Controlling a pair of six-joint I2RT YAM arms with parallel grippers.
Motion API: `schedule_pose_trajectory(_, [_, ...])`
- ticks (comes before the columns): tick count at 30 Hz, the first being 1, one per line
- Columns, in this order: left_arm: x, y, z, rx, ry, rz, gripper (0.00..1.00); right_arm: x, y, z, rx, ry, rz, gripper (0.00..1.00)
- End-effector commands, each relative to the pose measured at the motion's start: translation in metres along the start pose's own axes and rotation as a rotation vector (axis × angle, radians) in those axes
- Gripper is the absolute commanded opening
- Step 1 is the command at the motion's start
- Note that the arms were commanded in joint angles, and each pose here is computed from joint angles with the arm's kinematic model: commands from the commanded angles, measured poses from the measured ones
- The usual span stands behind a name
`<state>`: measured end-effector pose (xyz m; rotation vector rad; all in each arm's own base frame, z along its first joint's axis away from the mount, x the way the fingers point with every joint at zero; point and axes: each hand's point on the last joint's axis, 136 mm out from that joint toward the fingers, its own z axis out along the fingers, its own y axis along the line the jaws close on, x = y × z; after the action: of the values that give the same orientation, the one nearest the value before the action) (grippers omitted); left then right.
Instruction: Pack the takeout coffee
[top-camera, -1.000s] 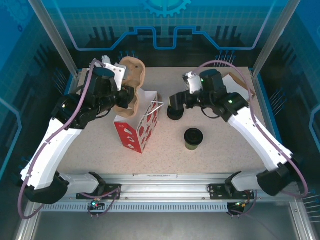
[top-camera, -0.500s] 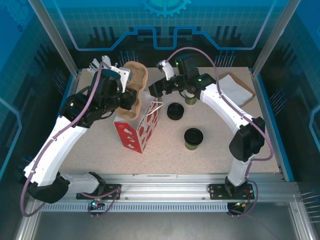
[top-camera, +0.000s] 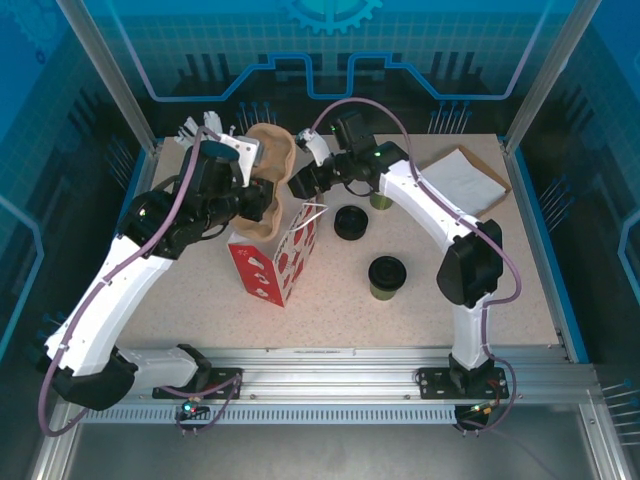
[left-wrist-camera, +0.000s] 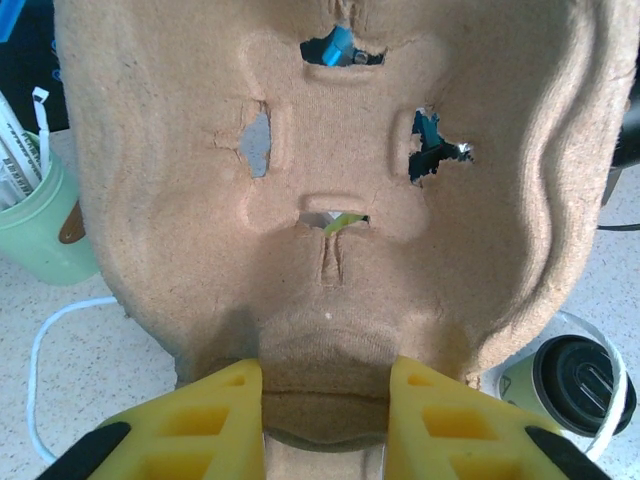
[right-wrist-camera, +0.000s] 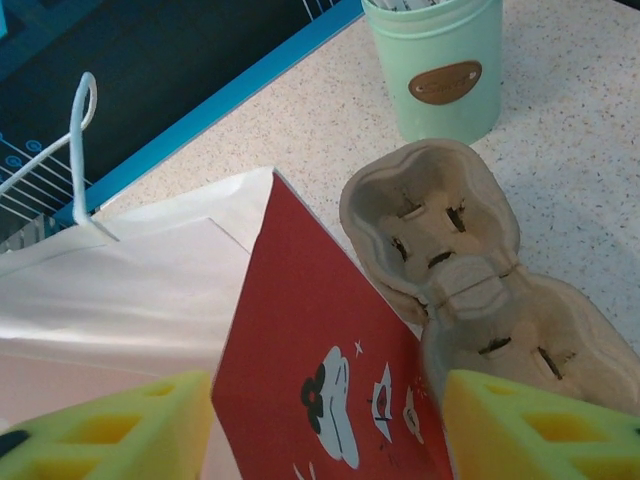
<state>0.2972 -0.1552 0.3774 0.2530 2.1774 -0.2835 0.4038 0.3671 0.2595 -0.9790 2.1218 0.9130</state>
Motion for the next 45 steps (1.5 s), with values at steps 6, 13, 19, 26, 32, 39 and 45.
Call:
schedule_pose_trajectory(6, [0.002,-0.006,0.010,0.039,-0.003,-0.023,0.28,-0.007,-0.003,0.002,0.034,-0.001,0.016,0.47])
schedule_pose_trajectory(13, [0.007,-0.003,0.020,0.017,0.016,-0.015,0.28,-0.005,-0.003,0.002,0.030,0.003,0.025,0.42])
schedule_pose_trajectory(19, [0.011,-0.005,0.030,0.021,0.032,-0.024,0.27,-0.005,-0.002,0.003,0.026,-0.001,0.035,0.37])
schedule_pose_trajectory(26, [0.019,-0.003,0.042,0.005,0.053,-0.025,0.27,-0.006,-0.001,0.002,0.021,-0.003,0.041,0.35])
schedule_pose_trajectory(32, [0.025,0.000,0.045,-0.014,0.066,-0.033,0.26,-0.006,-0.001,0.002,0.025,-0.005,0.043,0.33])
schedule_pose_trajectory(39, [0.027,0.006,0.046,-0.049,0.069,-0.031,0.25,-0.005,-0.001,0.001,0.025,-0.003,0.046,0.31])
schedule_pose_trajectory(45, [0.033,0.012,0.046,-0.078,0.081,-0.028,0.25,-0.006,-0.002,-0.001,0.038,-0.010,0.045,0.29])
